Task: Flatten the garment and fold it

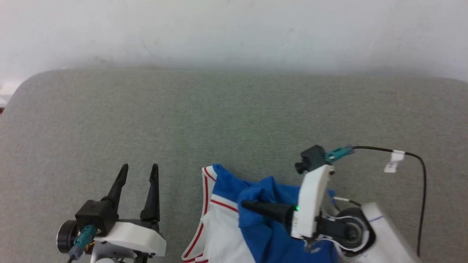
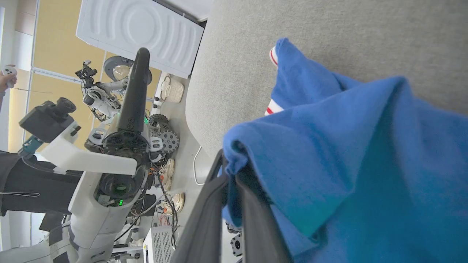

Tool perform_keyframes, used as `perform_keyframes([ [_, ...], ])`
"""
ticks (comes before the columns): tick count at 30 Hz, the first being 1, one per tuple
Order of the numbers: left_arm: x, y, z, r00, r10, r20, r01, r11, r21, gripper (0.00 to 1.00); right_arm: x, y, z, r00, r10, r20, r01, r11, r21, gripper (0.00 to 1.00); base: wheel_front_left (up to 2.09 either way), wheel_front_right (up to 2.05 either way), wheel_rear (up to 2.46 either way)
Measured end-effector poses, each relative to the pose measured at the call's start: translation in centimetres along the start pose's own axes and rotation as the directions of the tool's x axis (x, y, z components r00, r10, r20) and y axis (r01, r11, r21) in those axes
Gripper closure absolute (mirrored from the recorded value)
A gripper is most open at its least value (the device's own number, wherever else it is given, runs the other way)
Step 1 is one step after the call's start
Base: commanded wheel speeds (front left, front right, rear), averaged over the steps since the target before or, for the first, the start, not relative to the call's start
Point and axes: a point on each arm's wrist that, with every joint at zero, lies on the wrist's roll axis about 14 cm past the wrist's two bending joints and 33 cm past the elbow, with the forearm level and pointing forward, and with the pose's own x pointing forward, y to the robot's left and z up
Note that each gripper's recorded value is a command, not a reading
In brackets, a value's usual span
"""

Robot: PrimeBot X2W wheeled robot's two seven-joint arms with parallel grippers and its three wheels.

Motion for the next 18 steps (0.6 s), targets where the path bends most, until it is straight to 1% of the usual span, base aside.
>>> perform_keyframes([
  [4,-0.1,1.0,-0.8,0.999,0.034,-0.023,-0.034,0.999,0.005,0.0,3.0,0.0,-0.5,1.0,0.003,-0.02,-0.004,1.0,-0.016,1.0,0.0,0.0,0.0],
  [6,0.0,1.5,-1.0,0.998,0.049,-0.028,-0.049,0.999,0.008,0.0,4.2,-0.8,-1.2,0.999,-0.017,-0.05,0.016,1.0,-0.017,1.0,0.0,0.0,0.0],
  [7,0.0,1.7,-1.1,0.998,0.058,-0.031,-0.058,0.998,0.007,0.0,4.8,-1.4,-1.7,0.997,-0.042,-0.064,0.039,0.999,-0.034,0.96,0.0,0.0,0.0],
  [8,-0.1,1.8,-1.3,0.997,0.064,-0.037,-0.064,0.998,0.006,0.0,5.4,-2.1,-1.9,0.995,-0.071,-0.066,0.068,0.996,-0.059,0.63,0.0,0.0,0.0],
  [9,-0.2,2.0,-1.5,0.996,0.072,-0.043,-0.072,0.997,0.006,0.0,5.8,-2.8,-2.2,0.992,-0.098,-0.074,0.092,0.992,-0.083,0.2,0.0,0.0,0.0],
  [10,-0.2,2.2,-1.8,0.996,0.08,-0.05,-0.08,0.997,0.006,0.0,6.2,-3.3,-2.5,0.99,-0.117,-0.084,0.108,0.989,-0.101,0.0,0.0,0.0,0.0],
  [11,-0.3,2.4,-2.0,0.995,0.087,-0.056,-0.087,0.996,0.007,0.0,6.5,-3.7,-2.8,0.987,-0.136,-0.089,0.124,0.984,-0.125,0.0,0.0,0.0,0.0],
  [13,-0.4,2.8,-2.4,0.993,0.099,-0.068,-0.099,0.995,0.008,0.0,7.1,-4.4,-3.2,0.98,-0.172,-0.098,0.148,0.967,-0.209,0.0,0.0,0.0,0.0],
  [15,-0.5,2.9,-2.5,0.992,0.106,-0.069,-0.105,0.994,0.009,0.0,7.5,-3.8,-3.3,0.981,-0.163,-0.103,0.13,0.955,-0.267,0.0,0.0,0.0,0.0],
  [16,-0.5,2.9,-2.5,0.992,0.107,-0.068,-0.106,0.994,0.009,0.0,7.7,-3.4,-3.5,0.981,-0.159,-0.108,0.118,0.944,-0.309,0.0,0.0,0.0,0.0],
  [18,-0.4,2.9,-2.3,0.992,0.11,-0.062,-0.11,0.994,-0.004,0.0,7.4,-3.2,-3.4,0.979,-0.17,-0.109,0.108,0.898,-0.427,0.0,0.0,0.0,0.0],
])
